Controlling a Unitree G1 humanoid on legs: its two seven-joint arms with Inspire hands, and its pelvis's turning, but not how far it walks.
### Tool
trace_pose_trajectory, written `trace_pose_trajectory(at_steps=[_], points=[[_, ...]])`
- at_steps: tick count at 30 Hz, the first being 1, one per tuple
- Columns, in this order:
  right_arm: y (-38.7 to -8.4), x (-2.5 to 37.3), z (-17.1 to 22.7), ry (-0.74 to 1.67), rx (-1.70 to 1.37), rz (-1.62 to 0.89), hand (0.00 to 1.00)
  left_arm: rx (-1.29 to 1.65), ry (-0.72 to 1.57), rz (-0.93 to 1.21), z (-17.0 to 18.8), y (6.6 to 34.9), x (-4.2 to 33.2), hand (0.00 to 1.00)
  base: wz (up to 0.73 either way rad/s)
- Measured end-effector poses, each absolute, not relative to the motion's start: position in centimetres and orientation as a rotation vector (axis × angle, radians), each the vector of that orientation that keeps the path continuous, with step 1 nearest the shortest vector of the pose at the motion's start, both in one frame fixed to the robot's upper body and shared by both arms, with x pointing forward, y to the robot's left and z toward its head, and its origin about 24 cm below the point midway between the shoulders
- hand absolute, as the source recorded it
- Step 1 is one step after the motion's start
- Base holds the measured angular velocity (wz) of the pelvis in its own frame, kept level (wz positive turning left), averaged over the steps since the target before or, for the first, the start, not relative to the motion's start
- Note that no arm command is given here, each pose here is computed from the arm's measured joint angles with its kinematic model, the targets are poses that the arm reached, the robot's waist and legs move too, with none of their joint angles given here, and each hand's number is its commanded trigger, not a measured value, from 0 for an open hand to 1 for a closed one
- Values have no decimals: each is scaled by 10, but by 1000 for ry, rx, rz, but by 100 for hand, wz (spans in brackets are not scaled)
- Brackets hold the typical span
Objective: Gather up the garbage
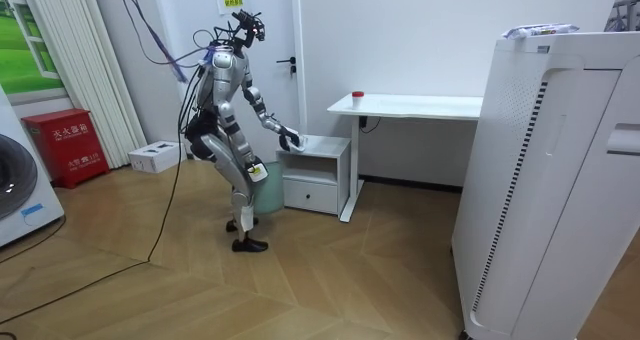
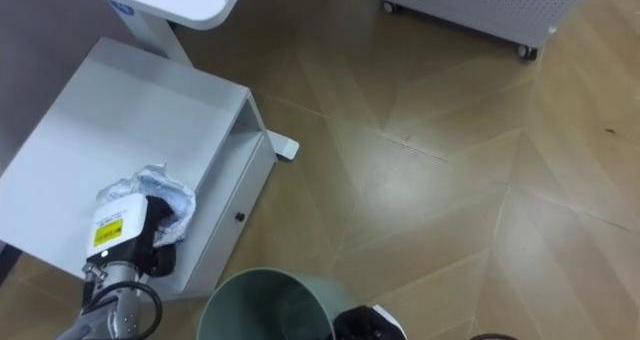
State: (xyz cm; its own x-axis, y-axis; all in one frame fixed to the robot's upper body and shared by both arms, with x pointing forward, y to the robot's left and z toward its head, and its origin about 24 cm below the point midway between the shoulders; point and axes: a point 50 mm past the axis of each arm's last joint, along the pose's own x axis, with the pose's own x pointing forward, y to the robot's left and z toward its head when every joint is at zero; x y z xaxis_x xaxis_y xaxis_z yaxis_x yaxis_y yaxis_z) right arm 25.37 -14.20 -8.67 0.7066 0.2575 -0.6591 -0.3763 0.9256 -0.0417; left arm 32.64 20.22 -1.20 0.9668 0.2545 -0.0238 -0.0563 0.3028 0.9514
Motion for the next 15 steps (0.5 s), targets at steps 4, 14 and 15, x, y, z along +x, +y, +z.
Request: trace_pose_trajectory(at_steps=[4, 14, 15], points=[[-143, 252, -88, 703, -178, 348, 100, 1241, 183, 207, -15, 202, 323, 100, 0], [-145, 248, -89, 654, -173, 280, 100, 1067, 154, 253, -27, 196, 309, 100, 0], [-148, 247, -89, 646, -167, 265, 100, 1045, 146, 261, -26, 196, 309, 100, 3]])
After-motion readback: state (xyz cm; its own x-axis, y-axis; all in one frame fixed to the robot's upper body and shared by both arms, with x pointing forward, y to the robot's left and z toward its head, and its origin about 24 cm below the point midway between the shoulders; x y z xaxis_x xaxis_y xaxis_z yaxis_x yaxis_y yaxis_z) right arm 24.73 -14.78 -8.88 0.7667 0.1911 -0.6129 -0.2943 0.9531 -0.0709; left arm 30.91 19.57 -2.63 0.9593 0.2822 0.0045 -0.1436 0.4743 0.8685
